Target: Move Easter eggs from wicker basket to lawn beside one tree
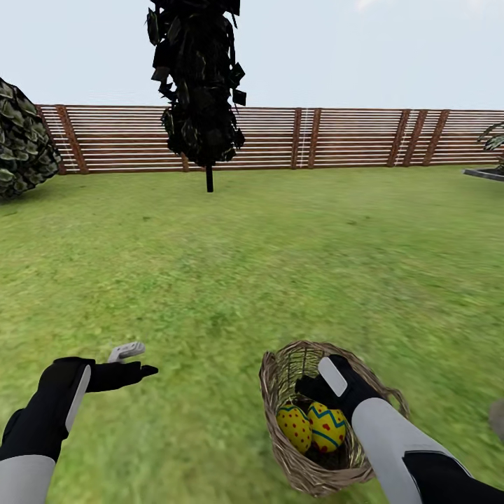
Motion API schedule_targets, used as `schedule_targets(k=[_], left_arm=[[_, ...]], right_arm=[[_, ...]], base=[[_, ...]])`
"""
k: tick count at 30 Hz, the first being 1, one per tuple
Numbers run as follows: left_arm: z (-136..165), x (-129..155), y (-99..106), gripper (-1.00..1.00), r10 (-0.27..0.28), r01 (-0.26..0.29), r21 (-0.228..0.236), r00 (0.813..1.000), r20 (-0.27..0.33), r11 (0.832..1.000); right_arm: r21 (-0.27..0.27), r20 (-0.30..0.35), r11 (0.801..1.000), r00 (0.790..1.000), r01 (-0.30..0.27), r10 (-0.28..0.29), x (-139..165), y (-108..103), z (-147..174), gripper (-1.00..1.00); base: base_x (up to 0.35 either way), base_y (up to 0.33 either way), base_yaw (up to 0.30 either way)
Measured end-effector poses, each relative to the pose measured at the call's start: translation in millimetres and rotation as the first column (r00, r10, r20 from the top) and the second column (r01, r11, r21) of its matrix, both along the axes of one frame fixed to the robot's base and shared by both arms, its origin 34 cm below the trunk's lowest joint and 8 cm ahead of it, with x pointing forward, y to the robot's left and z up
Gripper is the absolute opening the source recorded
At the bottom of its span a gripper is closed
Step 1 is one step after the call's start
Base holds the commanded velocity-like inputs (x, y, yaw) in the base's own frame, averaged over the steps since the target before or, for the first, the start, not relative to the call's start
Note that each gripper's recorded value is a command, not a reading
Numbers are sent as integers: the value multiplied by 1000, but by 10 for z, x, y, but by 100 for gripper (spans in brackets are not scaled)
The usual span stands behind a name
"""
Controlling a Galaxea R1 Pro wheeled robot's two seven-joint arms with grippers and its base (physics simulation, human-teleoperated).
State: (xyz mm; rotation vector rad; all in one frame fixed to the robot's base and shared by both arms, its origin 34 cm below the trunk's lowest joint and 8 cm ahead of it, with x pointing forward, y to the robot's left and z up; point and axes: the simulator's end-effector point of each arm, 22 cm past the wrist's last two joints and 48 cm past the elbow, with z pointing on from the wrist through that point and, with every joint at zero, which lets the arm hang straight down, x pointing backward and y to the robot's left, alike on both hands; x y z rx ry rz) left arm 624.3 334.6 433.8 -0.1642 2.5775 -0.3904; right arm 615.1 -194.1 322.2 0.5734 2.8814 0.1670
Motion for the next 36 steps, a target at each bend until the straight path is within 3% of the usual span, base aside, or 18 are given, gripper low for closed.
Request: schedule_targets(k=[15, 31, 36], left_arm=[[0, 0, -8, 100, -3, 3, 1, 1000, 0, 1000], [-210, 11, 9, 100, -3, 3, 10, 1000, -27, 1000], [-210, 12, 4, 100, -4, 4, 10, 1000, -27, 1000]], right_arm=[[2, -6, 1000, 1000, -4, 4, -14, 15, -2, 100], [0, -70, 1000, 998, -7, 7, -141, 23, -316, 100], [16, -110, 999, 993, -34, 36, -232, 62, -319, 100]], base=[[86, 0, 0], [0, 0, 0], [0, 0, 0]])
